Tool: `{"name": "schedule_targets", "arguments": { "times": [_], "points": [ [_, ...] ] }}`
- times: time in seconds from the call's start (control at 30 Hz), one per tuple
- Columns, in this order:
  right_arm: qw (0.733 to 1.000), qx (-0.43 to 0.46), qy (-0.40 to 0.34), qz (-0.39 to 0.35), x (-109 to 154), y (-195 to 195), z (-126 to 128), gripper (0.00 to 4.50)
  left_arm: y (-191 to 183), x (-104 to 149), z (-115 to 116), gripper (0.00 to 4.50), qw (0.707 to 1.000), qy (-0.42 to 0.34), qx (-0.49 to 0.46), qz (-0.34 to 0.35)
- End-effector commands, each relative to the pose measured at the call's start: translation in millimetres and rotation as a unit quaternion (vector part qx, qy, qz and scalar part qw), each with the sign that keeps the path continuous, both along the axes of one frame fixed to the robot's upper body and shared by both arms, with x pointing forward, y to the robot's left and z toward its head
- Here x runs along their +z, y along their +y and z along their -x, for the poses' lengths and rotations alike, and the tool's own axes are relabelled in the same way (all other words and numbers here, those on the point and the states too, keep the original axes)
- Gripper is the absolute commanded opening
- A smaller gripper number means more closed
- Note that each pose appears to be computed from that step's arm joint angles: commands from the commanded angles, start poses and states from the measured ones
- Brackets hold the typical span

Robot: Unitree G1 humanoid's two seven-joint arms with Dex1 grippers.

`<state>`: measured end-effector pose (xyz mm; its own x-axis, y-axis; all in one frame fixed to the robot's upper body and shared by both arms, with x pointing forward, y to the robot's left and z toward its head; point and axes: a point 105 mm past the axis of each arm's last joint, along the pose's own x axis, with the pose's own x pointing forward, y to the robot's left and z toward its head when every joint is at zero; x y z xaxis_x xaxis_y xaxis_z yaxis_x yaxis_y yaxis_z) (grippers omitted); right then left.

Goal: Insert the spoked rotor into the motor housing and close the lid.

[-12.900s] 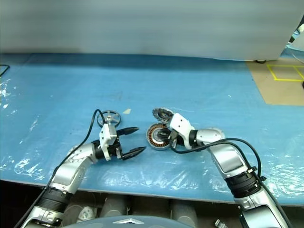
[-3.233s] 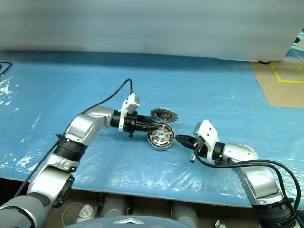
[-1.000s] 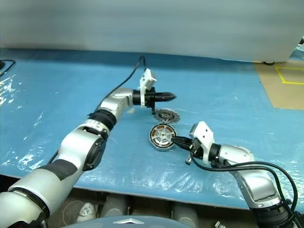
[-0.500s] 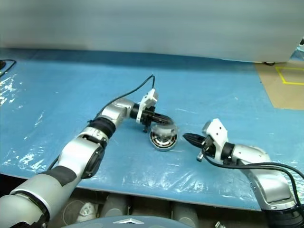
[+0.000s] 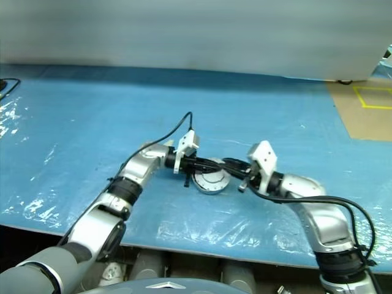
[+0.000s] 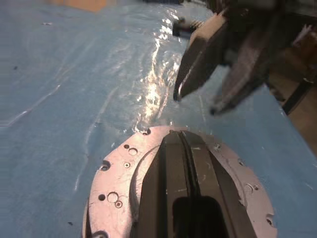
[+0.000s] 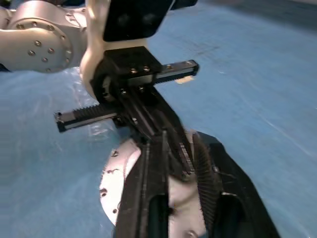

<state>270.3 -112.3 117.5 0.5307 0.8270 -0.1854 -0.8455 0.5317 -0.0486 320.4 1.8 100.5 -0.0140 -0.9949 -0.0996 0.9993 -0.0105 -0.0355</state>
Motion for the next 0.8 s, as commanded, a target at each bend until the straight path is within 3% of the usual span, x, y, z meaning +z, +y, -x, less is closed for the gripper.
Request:
{"name": "schedule_targets", "arguments": {
  "times": [0.03, 0.27, 0.8],
  "points": [
    [1.000, 0.015, -0.014, -0.004, 6, 8, -1, 1.91, 24, 28, 5, 0.00, 0.998, -0.022, 0.026, 0.056],
    [0.999, 0.034, -0.004, 0.015, -4, 8, -13, 4.41, 70, 33, 29, 0.00, 0.993, -0.016, 0.097, 0.065],
    [0.992, 0.077, -0.024, 0.092, -36, 17, -17, 4.48, 109, 10, 51, 0.00, 0.977, -0.022, 0.208, 0.036]
  ]
}}
